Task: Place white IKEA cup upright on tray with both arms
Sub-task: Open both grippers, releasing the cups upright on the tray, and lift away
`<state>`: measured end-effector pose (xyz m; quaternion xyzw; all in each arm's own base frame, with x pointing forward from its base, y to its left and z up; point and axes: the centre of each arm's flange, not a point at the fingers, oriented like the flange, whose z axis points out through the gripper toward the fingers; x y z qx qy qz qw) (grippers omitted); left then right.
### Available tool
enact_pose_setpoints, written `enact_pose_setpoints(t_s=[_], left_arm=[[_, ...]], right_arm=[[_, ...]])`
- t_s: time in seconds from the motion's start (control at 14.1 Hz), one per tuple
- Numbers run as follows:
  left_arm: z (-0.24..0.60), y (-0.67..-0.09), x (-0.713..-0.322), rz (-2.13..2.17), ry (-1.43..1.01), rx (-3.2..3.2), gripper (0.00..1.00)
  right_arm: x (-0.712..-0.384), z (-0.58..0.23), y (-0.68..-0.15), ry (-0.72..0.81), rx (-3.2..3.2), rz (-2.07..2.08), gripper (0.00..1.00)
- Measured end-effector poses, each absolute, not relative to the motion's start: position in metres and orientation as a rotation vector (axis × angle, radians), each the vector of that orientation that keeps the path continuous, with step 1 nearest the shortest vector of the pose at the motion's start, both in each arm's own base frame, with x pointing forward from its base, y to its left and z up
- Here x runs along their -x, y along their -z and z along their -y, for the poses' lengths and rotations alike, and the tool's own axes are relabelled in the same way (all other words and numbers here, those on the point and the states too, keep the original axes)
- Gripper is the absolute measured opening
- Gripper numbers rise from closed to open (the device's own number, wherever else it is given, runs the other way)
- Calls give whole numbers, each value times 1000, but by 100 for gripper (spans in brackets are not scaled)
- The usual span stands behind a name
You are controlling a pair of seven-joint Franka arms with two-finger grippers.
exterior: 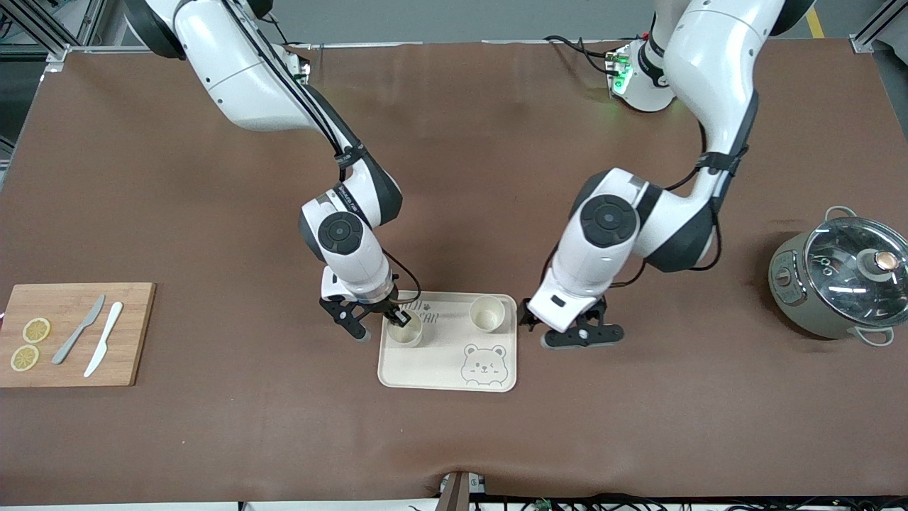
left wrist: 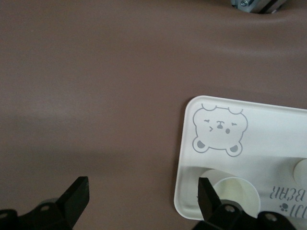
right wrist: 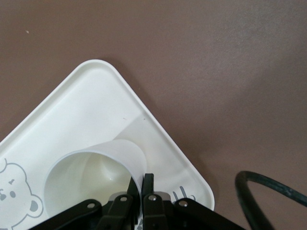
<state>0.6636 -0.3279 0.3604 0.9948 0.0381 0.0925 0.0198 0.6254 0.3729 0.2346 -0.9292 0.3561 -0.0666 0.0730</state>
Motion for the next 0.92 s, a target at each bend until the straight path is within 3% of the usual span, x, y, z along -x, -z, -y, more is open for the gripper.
enact_pose_setpoints(t_s=[0.49, 0.64, 0.92], left_arm=[[209, -385, -702, 33, -257, -3128, 100], [162, -389, -714, 99, -252, -3136, 100], [75, -388, -727, 179, -237, -3130, 100]], right_arm=[[-627, -375, -239, 228, 2797, -1054, 84], [-630, -374, -251, 228, 2802, -1060, 100], [-629, -362, -307, 195, 2891, -1020, 100]])
